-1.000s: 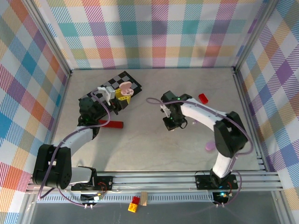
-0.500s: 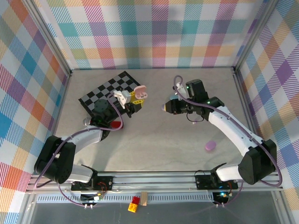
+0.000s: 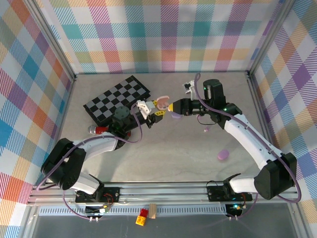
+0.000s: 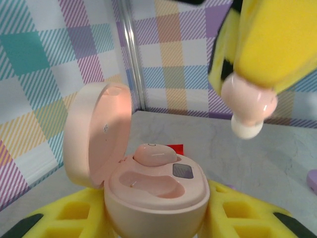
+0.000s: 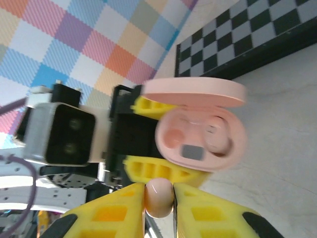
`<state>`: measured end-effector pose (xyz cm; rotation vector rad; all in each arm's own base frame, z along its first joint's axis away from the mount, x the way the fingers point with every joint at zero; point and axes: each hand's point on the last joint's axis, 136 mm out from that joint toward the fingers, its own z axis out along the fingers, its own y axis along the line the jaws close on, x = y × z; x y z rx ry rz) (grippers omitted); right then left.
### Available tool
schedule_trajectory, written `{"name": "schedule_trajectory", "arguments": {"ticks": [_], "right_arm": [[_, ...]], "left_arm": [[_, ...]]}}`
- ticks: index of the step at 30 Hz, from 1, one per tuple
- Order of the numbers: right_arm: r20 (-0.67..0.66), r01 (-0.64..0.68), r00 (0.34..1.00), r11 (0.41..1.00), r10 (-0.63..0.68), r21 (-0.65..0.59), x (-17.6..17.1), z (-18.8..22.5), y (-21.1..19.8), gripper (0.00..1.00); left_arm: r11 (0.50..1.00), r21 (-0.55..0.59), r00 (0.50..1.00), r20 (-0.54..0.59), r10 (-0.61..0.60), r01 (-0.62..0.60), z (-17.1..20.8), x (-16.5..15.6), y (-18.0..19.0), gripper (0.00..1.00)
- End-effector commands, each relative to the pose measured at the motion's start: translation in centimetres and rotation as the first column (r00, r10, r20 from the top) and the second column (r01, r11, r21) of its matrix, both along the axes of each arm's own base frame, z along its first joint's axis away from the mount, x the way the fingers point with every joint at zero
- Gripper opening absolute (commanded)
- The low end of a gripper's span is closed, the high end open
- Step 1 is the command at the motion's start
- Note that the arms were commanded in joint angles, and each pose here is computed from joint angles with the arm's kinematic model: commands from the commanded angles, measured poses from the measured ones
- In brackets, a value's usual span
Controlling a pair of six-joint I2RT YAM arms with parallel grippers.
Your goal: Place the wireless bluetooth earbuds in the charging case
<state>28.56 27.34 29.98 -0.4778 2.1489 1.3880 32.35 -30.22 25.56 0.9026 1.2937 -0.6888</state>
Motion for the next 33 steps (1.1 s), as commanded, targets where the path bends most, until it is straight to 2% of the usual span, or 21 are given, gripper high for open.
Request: {"name": "schedule_trajectory", "arguments": {"ticks": [1, 33], "right_arm": [[0.061, -0.075, 0.996, 0.993, 0.069, 0.095, -0.6, 3.7, 0.8, 0.19], [0.036, -0.022, 0.999, 0.999, 0.020, 0.046, 1.8, 1.0, 1.1, 0.19]], "left_arm": [[1.000, 0.006, 0.997, 0.077, -0.014, 0.014, 1.5, 0.0, -0.8, 0.37], [0.996, -0.019, 0.995, 0.057, -0.081, 0.083, 2.4, -1.2, -2.9, 0.37]]}}
